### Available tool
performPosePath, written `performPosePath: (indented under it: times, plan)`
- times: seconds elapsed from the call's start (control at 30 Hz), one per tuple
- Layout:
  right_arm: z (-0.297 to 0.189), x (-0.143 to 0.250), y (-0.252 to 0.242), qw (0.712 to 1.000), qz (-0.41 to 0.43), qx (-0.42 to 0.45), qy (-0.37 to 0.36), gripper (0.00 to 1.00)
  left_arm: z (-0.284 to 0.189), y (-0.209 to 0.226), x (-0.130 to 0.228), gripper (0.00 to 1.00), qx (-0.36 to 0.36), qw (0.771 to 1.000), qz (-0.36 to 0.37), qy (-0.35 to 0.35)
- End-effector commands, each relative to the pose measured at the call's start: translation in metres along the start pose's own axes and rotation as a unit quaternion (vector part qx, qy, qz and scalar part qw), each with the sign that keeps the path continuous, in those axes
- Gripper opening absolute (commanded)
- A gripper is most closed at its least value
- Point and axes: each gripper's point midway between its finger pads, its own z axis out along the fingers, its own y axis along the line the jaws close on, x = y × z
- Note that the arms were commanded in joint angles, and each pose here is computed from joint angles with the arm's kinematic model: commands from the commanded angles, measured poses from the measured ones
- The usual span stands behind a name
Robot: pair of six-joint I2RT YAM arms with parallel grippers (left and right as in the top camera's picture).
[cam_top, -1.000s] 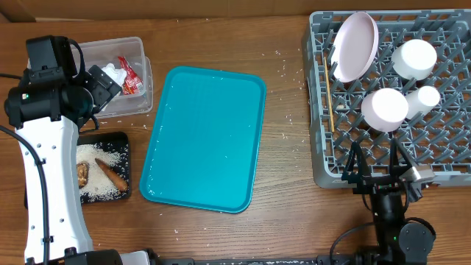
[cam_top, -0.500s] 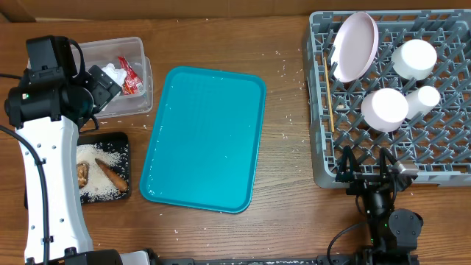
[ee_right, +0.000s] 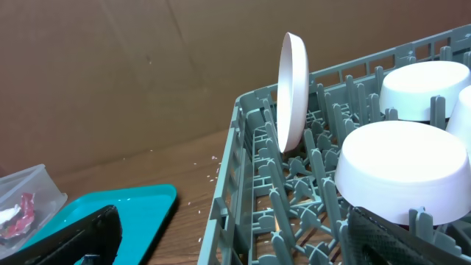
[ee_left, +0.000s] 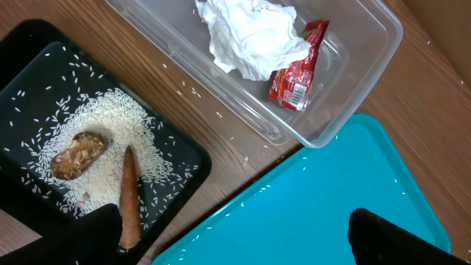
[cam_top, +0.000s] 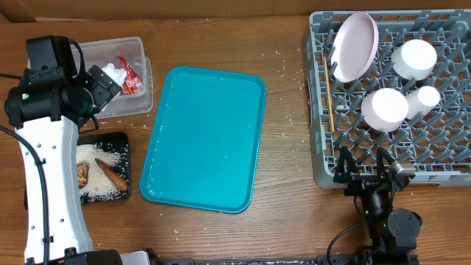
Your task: Sort waste into correct bins and load items into the dishwasher
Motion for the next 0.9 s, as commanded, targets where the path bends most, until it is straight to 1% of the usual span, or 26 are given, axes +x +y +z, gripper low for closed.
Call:
performPosePath:
  times: [0.0,0.43,0.5,0.67,0.77,0.87]
  plan:
    - [0.000,0.001,-0.001,1.000,0.000,0.001,-0.003,1.00,-0.001,-0.001,0.000,1.00,0.001,1.000,-0.006,-0.001]
    - [0.000,0.001,-0.001,1.000,0.000,0.001,-0.003,1.00,-0.001,0.000,0.001,1.00,-0.002,1.000,0.000,0.001]
    - [0.000,0.001,-0.001,1.000,0.000,0.001,-0.003,1.00,-0.001,0.006,0.009,1.00,-0.013,1.000,0.020,0.018]
    - [0.000,0.001,-0.001,1.000,0.000,0.001,-0.003,1.00,0.002,0.025,0.043,1.00,-0.049,0.995,0.030,0.081]
    - [0.000,0.001,-0.001,1.000,0.000,0.001,-0.003,1.00,0.009,0.030,0.055,1.00,-0.053,0.995,0.041,0.079]
    - [0.000,0.001,-0.001,1.000,0.000,0.001,-0.003,1.00,0.023,0.028,0.068,1.00,-0.018,0.995,0.085,0.054]
